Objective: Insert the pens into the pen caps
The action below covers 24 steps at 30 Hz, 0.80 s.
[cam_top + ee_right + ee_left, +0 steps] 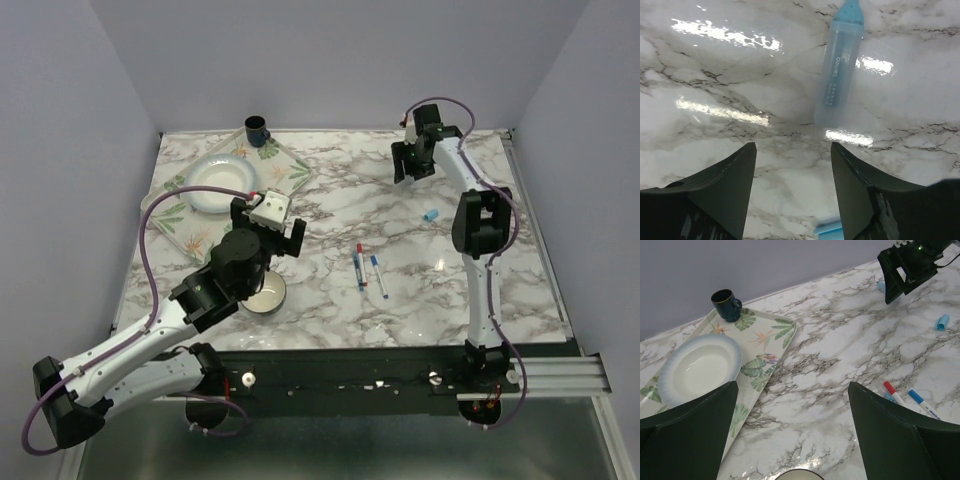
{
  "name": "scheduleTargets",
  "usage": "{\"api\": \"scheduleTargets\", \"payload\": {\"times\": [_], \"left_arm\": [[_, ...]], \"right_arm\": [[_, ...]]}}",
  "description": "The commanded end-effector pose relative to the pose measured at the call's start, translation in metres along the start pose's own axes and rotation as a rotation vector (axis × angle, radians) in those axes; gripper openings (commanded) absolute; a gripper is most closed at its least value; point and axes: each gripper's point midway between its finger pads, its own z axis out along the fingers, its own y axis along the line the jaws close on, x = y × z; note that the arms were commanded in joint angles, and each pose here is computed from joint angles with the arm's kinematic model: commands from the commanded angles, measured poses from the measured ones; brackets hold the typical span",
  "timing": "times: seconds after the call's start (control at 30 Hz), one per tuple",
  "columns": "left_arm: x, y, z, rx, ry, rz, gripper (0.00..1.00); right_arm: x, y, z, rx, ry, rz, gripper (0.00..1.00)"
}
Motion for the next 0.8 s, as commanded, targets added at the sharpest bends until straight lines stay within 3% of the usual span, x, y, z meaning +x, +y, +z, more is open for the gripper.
{"api": "scheduleTargets", "payload": {"times": [0.0,0.1,0.4,0.6,0.77], "left_arm": [[-0.020,-0.006,-0.001,0.039,-0.055,-0.069,0.99],[-0.020,-0.009,-0.003,0.059,-0.061,-0.083,0.99],[-0.032,-0.004,-0.016,0.080,-0.104,-0.115,0.99],[-0.036,0.003,-0.027,0.080,-0.136,-0.135,0.99],[-0.037,0.006,-0.031,0.081,-0.149,-0.143,0.99]], "right_arm": [[-0.077,0.013,-0.083,-0.084,-0.321,0.169,0.85],[-0.077,-0.004,-0.076,-0.014,-0.345,0.398,0.89],[-0.100,-0.008,-0.037,-0.167,-0.403,0.847,0.75],[-0.102,-0.029,-0.022,-0.128,-0.462,0.949,0.73],[-0.086,-0.038,0.001,-0.100,-0.402,1.040,0.73]]}}
